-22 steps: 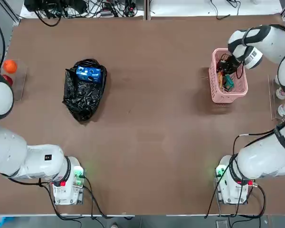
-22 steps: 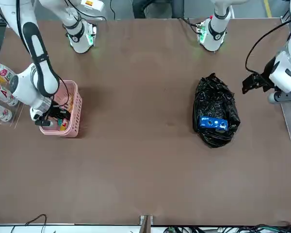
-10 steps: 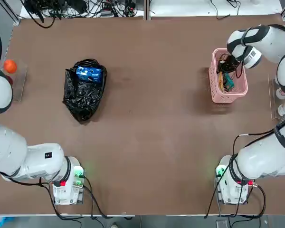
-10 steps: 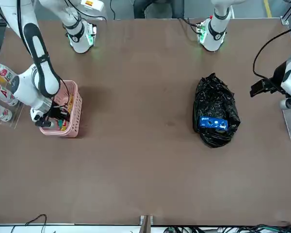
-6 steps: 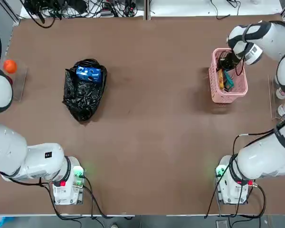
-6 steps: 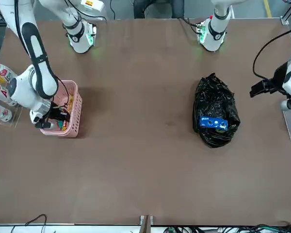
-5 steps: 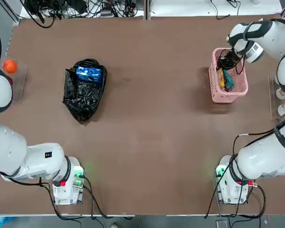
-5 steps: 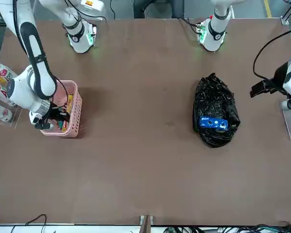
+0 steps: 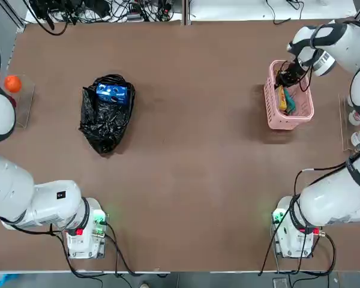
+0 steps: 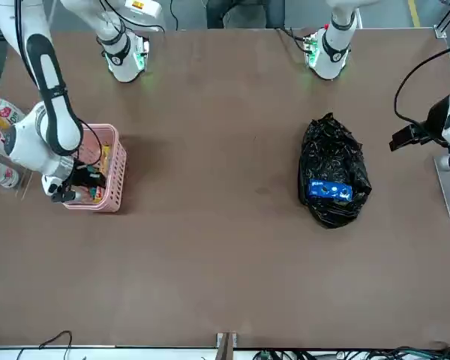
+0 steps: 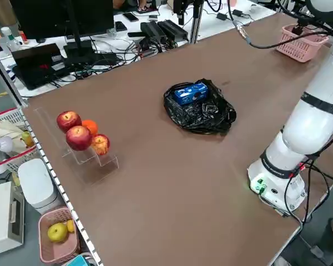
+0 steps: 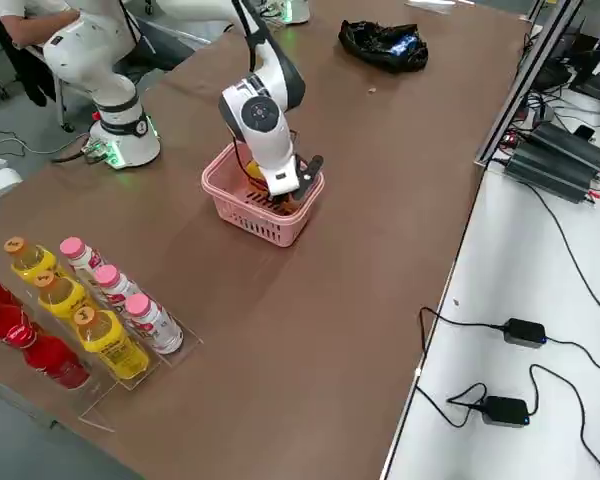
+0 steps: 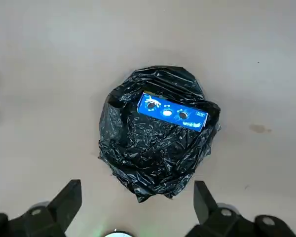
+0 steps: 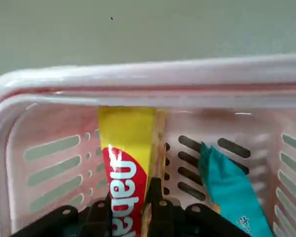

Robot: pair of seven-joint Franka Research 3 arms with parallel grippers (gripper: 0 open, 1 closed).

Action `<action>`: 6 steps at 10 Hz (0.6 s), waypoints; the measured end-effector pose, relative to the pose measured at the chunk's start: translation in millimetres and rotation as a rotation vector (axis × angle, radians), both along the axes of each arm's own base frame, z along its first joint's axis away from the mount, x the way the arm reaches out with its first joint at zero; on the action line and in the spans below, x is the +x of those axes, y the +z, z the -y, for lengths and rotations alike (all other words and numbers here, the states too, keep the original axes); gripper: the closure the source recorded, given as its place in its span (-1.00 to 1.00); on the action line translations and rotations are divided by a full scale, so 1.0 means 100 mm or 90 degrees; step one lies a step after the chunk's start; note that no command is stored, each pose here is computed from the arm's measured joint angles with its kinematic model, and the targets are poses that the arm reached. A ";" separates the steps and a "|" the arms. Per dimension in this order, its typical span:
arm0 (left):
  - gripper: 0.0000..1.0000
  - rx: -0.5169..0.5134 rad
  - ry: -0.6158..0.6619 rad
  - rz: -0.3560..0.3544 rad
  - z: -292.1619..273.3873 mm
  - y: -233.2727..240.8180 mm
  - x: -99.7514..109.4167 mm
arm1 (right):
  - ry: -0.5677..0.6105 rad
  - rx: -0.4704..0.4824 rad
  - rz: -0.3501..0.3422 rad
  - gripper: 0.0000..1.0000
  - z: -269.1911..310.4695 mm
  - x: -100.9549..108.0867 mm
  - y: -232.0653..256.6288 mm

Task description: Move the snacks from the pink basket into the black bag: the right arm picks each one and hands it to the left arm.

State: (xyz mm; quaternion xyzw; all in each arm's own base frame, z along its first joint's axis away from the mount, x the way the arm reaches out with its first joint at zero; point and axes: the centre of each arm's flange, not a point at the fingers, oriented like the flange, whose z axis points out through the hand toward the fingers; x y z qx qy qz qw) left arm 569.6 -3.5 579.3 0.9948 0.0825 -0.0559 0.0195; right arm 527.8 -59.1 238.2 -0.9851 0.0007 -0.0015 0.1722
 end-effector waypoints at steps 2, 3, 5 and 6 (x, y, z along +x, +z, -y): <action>-1.00 0.000 0.000 -0.002 0.00 -0.02 0.01 | 0.017 0.000 0.005 0.45 0.03 0.00 -0.02; -1.00 -0.001 0.000 -0.004 0.00 -0.03 0.01 | 0.020 0.000 0.006 0.45 0.03 0.00 -0.02; -1.00 -0.001 0.000 -0.005 0.00 -0.05 0.02 | 0.026 0.000 0.008 0.45 0.04 0.00 -0.03; -1.00 -0.001 0.000 -0.006 0.00 -0.05 0.02 | 0.029 0.000 0.008 0.45 0.05 -0.01 -0.04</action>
